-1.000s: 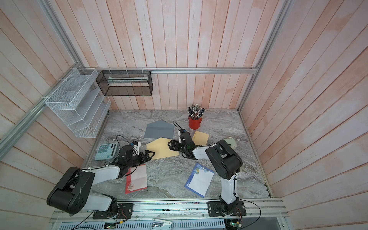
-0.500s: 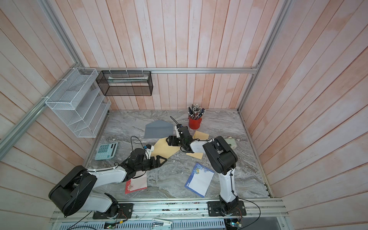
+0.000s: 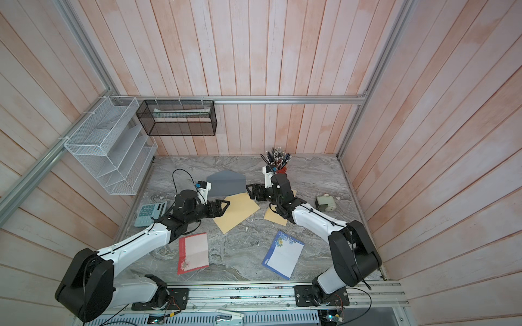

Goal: Fold the letter paper in half and place it into the envelope
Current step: Adjust the envelope at the center of the board, then move the letter paper to the center of the board.

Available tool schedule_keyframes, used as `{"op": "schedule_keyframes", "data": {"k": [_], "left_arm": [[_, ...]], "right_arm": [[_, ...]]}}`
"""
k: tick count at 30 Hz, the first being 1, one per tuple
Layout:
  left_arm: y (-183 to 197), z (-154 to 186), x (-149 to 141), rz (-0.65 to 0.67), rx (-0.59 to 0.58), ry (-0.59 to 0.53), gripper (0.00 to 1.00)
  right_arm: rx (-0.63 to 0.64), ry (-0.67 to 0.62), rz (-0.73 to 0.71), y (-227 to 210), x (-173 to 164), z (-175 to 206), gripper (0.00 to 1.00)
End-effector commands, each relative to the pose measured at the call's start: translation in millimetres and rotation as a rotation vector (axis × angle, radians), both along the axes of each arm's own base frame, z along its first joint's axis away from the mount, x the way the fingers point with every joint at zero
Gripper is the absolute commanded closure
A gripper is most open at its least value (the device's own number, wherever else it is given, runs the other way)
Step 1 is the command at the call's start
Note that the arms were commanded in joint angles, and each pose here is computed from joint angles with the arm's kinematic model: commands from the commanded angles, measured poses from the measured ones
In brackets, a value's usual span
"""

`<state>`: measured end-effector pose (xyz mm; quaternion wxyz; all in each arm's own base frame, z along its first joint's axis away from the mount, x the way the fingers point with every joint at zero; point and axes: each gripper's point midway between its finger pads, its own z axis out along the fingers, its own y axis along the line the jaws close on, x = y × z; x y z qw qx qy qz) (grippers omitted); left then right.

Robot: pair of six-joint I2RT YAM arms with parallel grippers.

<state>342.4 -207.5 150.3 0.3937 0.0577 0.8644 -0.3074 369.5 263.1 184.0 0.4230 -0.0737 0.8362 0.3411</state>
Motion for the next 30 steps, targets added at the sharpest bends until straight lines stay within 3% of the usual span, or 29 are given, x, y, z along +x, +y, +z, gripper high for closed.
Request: {"op": "schedule_keyframes", "data": {"k": [1, 7, 11, 16, 21, 30], "left_arm": [[14.3, -33.0, 13.6, -0.030, 0.176, 0.010, 0.11], [5.3, -27.1, 35.9, -0.051, 0.149, -0.013, 0.14], [-7.0, -13.7, 25.0, -0.091, 0.063, -0.013, 0.14], [-8.2, -14.7, 4.5, -0.083, 0.024, 0.004, 0.14], [-5.3, -12.2, -3.0, -0.076, 0.009, 0.005, 0.13], [-8.9, 2.0, -7.8, -0.094, -0.032, -0.017, 0.13]], "right_arm": [[-0.034, 0.085, -0.031, -16.8, -22.6, -26.2, 0.16], [-0.059, 0.175, -0.096, -48.7, -61.3, -48.6, 0.16], [-0.087, 0.285, -0.183, -80.6, -95.1, -69.5, 0.15], [-0.095, 0.493, -0.307, -121.1, -154.9, -97.3, 0.16], [-0.126, 0.602, -0.454, -154.9, -192.5, -109.8, 0.16], [-0.158, 0.780, -0.497, -157.4, -235.3, -146.1, 0.16]]}}
